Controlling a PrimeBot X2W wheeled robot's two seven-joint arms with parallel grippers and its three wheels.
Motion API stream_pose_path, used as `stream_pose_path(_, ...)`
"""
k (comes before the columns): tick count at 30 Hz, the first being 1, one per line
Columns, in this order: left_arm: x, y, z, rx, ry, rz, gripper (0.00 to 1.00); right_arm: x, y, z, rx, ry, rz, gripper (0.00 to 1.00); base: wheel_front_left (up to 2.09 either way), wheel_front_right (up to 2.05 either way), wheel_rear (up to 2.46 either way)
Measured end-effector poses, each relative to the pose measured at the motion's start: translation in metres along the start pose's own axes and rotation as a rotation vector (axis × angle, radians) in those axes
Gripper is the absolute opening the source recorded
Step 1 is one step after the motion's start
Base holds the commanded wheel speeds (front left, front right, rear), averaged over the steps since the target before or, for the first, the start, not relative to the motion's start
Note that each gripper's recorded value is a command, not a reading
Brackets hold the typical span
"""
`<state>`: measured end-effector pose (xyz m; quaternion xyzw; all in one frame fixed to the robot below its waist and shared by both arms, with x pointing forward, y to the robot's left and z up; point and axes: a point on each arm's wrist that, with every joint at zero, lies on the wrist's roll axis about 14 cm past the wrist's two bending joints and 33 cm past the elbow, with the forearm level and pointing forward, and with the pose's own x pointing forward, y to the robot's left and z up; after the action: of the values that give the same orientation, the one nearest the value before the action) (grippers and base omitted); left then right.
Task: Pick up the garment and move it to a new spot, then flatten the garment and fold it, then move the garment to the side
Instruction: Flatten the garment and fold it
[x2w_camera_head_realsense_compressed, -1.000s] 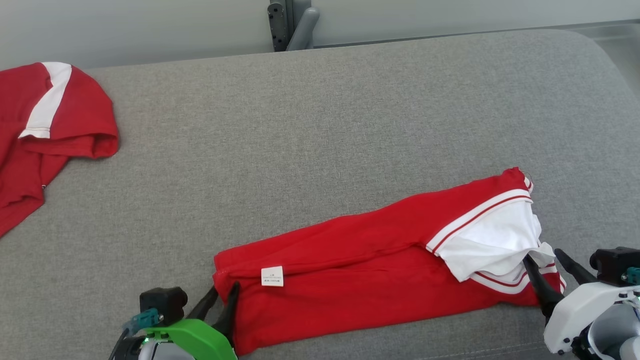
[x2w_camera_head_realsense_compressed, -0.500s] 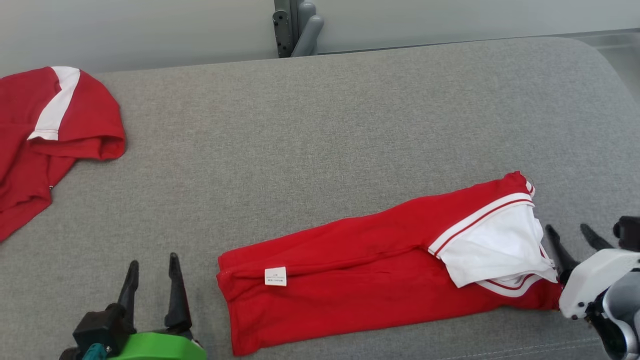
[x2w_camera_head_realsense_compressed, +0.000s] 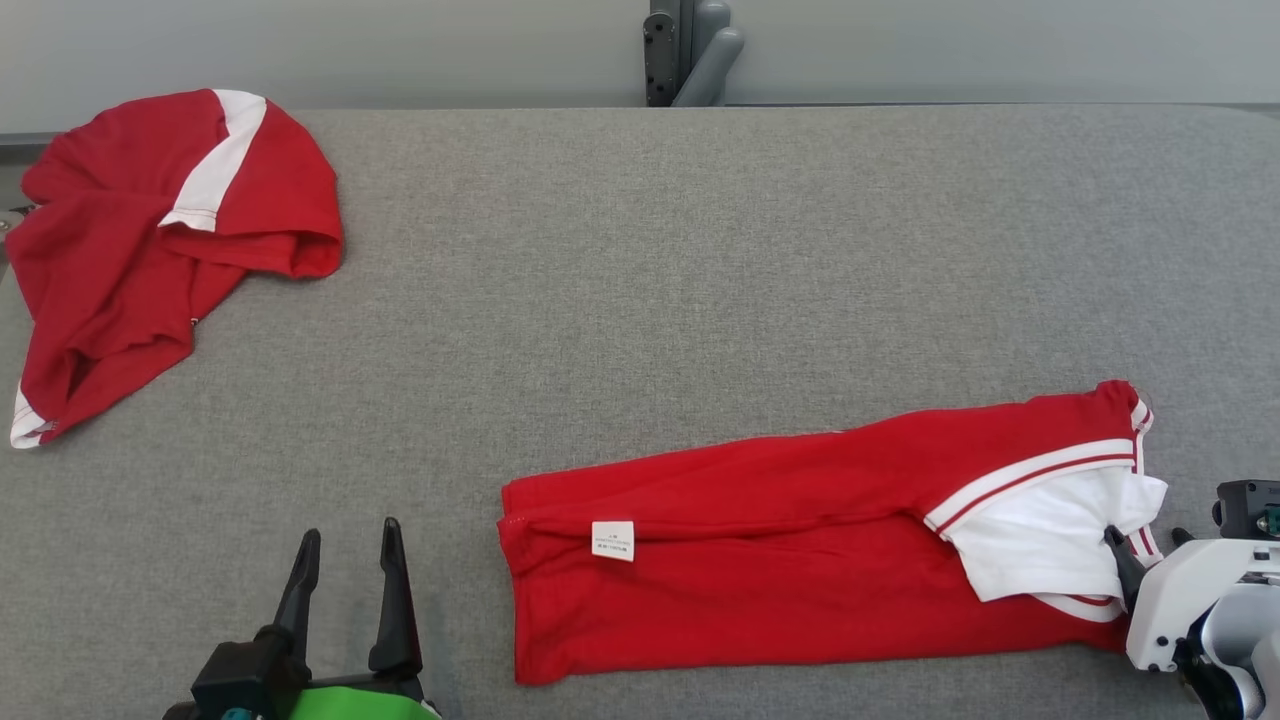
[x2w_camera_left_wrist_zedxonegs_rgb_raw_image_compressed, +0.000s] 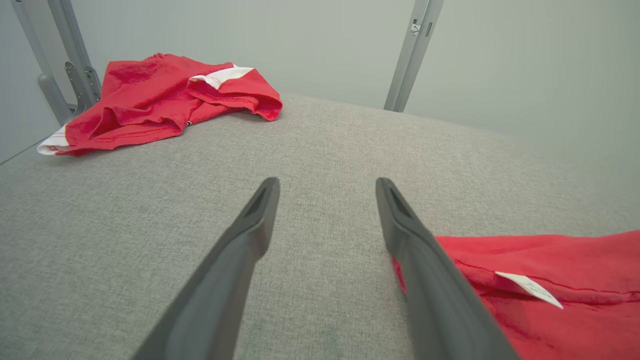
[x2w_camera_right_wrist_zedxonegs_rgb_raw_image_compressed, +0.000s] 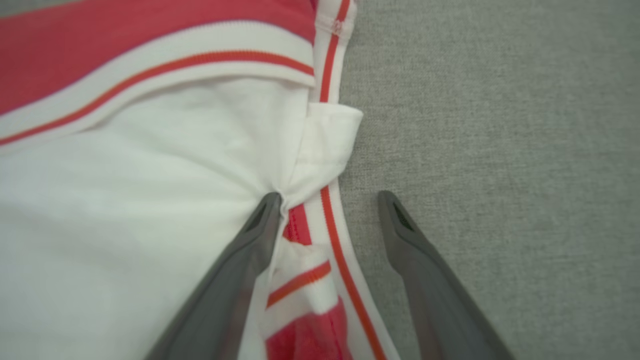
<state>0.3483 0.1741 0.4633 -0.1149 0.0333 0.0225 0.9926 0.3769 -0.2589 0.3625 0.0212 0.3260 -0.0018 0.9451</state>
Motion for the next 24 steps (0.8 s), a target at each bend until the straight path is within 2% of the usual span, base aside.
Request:
stream_pose_path(5, -0.008, 0.006, -0.010, -0.001, 0.026, 0.009, 1.00, 0.012, 0.013, -0.006, 0.023, 0.051, 0.034, 1.00, 0.00, 0.00, 0.00)
stream_pose_path(6, -0.009, 0.007, -0.011, -0.002, 0.029, 0.010, 1.00, 0.013, 0.015, -0.006, 0.043, 0.066, 0.040, 0.14, 0.00, 0.00, 0.00)
stream_pose_path(7, -0.010, 0.008, -0.012, -0.001, 0.031, 0.012, 1.00, 0.014, 0.016, -0.007, 0.065, 0.076, 0.046, 0.00, 0.00, 0.00, 0.00)
stream_pose_path(11, -0.010, 0.009, -0.013, -0.008, 0.033, 0.013, 1.00, 0.016, 0.024, -0.002, 0.147, 0.078, 0.083, 0.00, 0.00, 0.00, 0.00)
stream_pose_path(14, -0.010, 0.010, -0.014, -0.006, 0.037, 0.010, 1.00, 0.014, 0.006, 0.000, 0.166, 0.093, 0.063, 0.00, 0.00, 0.00, 0.00)
stream_pose_path(20, -0.012, 0.015, -0.013, 0.000, 0.032, 0.021, 1.00, -0.004, -0.093, 0.028, 0.200, 0.050, -0.147, 0.00, 0.00, 0.00, 0.00)
stream_pose_path(24, -0.015, 0.015, -0.012, -0.003, 0.029, 0.023, 1.00, -0.015, -0.112, 0.067, 0.214, -0.049, -0.162, 0.00, 0.00, 0.00, 0.00)
